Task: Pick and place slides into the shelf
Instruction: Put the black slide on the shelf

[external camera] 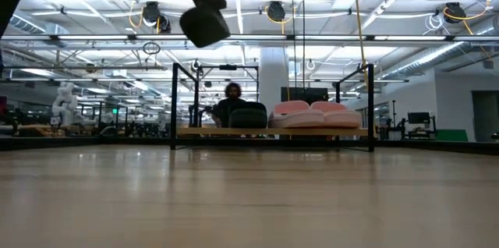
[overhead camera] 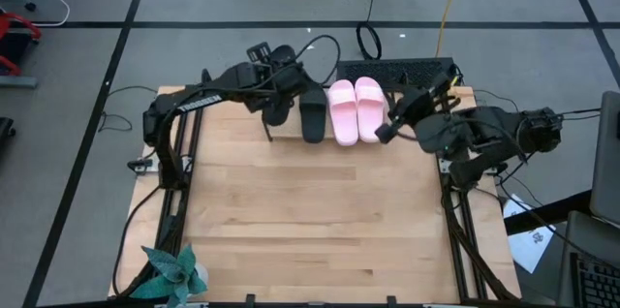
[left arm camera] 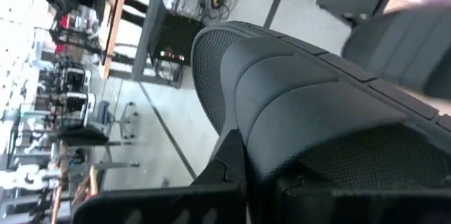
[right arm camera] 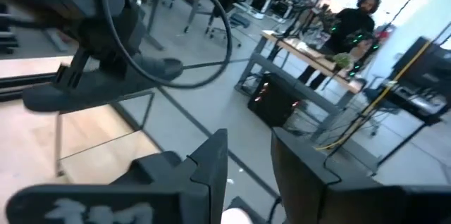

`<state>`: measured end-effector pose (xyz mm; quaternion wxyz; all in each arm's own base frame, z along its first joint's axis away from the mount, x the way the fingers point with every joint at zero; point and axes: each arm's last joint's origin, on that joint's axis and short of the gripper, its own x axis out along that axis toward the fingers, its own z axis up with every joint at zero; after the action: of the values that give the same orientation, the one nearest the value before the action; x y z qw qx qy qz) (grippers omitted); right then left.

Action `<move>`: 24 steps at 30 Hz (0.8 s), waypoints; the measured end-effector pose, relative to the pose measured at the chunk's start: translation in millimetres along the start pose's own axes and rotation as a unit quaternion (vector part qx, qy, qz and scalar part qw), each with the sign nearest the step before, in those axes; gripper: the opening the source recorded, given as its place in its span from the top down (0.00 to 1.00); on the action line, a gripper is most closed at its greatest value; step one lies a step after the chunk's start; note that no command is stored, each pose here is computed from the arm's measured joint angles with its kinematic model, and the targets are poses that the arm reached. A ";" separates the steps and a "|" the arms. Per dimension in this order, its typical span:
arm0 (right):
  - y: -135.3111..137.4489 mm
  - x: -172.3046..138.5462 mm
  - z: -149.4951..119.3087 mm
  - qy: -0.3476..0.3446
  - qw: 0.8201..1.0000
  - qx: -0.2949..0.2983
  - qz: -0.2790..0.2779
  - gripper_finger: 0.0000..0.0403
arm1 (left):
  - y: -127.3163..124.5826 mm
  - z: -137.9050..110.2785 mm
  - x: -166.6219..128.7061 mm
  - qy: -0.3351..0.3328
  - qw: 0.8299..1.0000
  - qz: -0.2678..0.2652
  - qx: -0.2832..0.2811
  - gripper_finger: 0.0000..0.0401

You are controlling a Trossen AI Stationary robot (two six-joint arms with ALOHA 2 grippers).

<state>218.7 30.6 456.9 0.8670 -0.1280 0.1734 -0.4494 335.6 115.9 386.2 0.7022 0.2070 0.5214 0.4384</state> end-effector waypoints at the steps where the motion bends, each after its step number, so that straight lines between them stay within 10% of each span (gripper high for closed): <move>1: -1.2 2.7 1.4 -0.001 1.000 -0.003 -0.006 0.76 | 0.0 3.3 3.8 -0.006 1.000 -0.001 -0.002 1.00; 24: -30.7 46.8 5.2 0.038 0.991 -0.066 -0.107 0.76 | -66.8 27.2 111.5 0.072 0.995 -0.035 0.062 1.00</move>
<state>223.4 -24.9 464.5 0.7963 -0.1859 0.2210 -0.5315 395.2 177.7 284.9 0.6633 0.2001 0.6037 0.3944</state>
